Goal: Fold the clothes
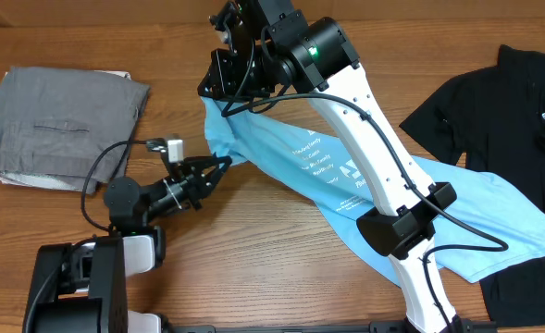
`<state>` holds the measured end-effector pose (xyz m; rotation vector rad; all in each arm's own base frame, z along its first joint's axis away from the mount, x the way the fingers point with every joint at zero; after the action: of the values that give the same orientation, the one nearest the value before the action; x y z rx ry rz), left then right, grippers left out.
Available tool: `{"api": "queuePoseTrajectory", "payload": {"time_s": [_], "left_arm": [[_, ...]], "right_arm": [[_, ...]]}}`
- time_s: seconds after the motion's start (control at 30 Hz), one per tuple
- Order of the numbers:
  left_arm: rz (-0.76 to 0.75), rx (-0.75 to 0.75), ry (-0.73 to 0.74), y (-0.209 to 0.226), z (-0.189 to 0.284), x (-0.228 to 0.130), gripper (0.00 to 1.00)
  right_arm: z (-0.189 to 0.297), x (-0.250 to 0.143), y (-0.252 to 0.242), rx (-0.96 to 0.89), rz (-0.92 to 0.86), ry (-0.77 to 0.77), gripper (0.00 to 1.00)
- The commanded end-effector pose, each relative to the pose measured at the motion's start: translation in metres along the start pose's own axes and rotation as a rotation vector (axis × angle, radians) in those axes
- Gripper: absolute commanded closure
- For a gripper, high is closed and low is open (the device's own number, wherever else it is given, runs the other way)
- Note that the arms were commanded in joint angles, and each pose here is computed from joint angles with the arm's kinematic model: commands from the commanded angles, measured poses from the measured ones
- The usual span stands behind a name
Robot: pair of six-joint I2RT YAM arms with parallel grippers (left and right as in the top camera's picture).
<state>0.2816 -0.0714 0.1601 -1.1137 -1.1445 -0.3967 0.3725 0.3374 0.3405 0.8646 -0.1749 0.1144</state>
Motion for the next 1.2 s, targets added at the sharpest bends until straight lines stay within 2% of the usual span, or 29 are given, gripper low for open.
{"api": "queuePoseTrajectory", "payload": {"time_s": [0.0, 0.1, 0.13, 0.17, 0.3, 0.5, 0.67, 0.7, 0.9, 1.17], "left_arm": [[0.125, 0.018, -0.001, 0.006, 0.010, -0.001, 0.96], [0.170, 0.022, 0.003, 0.006, 0.014, -0.004, 0.96], [0.181, 0.014, 0.009, 0.005, 0.014, -0.005, 0.96], [0.191, 0.008, 0.015, 0.004, 0.014, -0.007, 0.96], [0.232, 0.006, 0.020, 0.003, 0.015, -0.009, 0.96], [0.258, 0.006, 0.008, 0.000, 0.015, -0.005, 0.96], [0.193, 0.002, -0.051, -0.013, 0.017, 0.016, 0.96], [0.158, -0.002, -0.070, -0.020, 0.018, 0.025, 0.96], [0.106, 0.009, -0.089, -0.037, 0.024, 0.039, 0.96], [0.058, 0.155, -0.102, -0.039, 0.052, 0.055, 0.96]], "right_arm": [[0.009, 0.004, 0.008, 0.012, 0.031, -0.048, 0.73], [0.010, 0.006, 0.010, 0.022, 0.041, -0.060, 0.25], [0.010, 0.006, 0.010, 0.024, 0.043, -0.062, 0.17], [0.010, 0.006, 0.010, 0.024, 0.043, -0.062, 0.14], [0.023, 0.010, 0.002, 0.004, 0.060, -0.071, 0.08], [0.082, 0.020, -0.040, -0.083, -0.087, -0.103, 0.02], [0.119, 0.018, -0.095, -0.292, -0.250, -0.111, 0.02], [0.125, 0.022, -0.105, -0.307, -0.231, -0.118, 0.02], [0.133, 0.025, -0.111, -0.314, -0.243, -0.135, 0.02], [0.149, 0.018, -0.107, -0.352, -0.235, -0.177, 0.02]]}}
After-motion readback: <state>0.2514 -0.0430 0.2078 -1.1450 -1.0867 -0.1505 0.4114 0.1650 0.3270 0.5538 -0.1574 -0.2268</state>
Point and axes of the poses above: each gripper's point midway between its finger pads, its own z axis back along the fingers, its own y axis along the line the jaws close on, x = y × z, the point moved 7 cm from there along z, back along the fingers, and after that the axes turned 12 degrees about -z, right-handed, at the moved point
